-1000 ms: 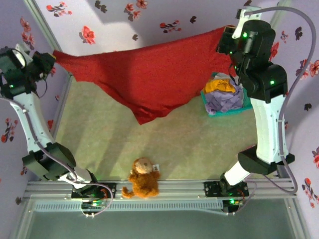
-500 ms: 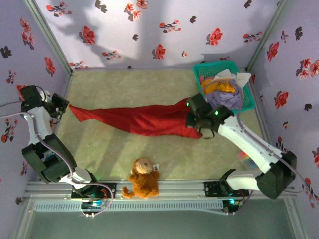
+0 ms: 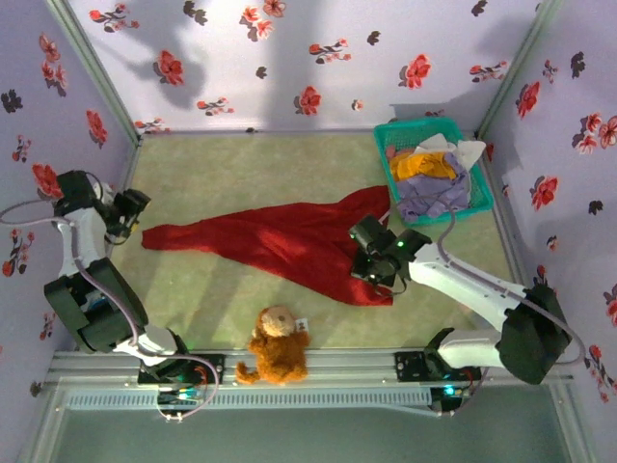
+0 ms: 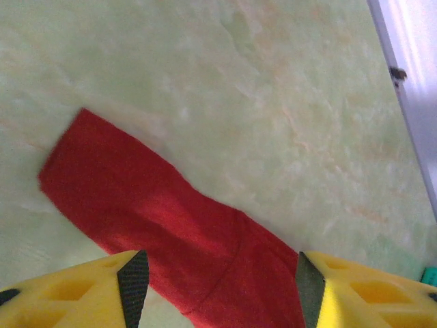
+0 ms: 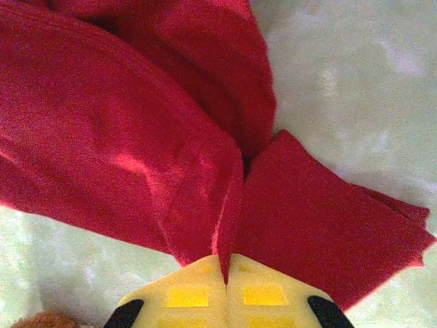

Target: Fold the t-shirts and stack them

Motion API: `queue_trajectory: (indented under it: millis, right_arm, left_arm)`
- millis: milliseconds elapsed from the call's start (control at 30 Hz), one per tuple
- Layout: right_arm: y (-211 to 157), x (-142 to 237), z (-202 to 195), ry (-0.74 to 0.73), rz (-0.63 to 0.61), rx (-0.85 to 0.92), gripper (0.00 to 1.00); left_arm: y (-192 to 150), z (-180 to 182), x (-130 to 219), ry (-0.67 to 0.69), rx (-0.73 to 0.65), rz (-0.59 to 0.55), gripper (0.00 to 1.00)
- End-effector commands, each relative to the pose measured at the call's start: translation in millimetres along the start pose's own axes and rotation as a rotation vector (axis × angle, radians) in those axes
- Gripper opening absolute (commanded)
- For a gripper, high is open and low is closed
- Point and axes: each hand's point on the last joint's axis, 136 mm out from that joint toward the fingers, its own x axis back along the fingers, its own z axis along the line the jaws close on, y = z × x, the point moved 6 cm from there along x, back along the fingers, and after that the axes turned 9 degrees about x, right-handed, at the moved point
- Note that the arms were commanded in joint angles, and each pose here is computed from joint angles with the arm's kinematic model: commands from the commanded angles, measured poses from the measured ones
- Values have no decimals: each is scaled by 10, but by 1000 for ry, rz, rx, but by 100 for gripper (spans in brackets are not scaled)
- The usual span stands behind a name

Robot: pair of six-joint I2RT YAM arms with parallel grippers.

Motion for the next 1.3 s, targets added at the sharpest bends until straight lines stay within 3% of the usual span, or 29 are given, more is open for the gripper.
queue_trajectory:
  millis: [0,133,400,667,700,767,800,833,967,1267]
  right_arm:
    - [286,160,286,57,-95,101,0]
    - [532,194,805,141,-73,196,0]
    - [689,-66,2455,453,48,518,0]
    - [674,-411,3143,593,171,618,0]
    - [673,-444,3153,596,179,616,0]
    - [690,-459,3105,568,178,610,33]
    - [714,-439,3066,548,162,608,45]
    - [742,-401,3024,533,145,603,49]
    - [998,-160,2673,453,50,515,54]
    - [1316,155,1226,203,-39,294,55]
  left_arm:
    - [-81,-307,156,-33,-110,-4,62]
    - [14,-444,186,-68,-97,10,62]
    - [409,-422,365,-122,-20,16,62]
    - [422,-214,407,-136,41,25,62]
    - [404,-198,378,-138,47,31,62]
    - [337,-195,321,-136,41,51,62]
    - [285,-203,287,-134,27,66,62]
    - [231,-223,252,-132,12,80,62]
    - [-133,-392,5,-100,-94,179,61]
    - [-1394,-734,-500,-45,-377,487,59]
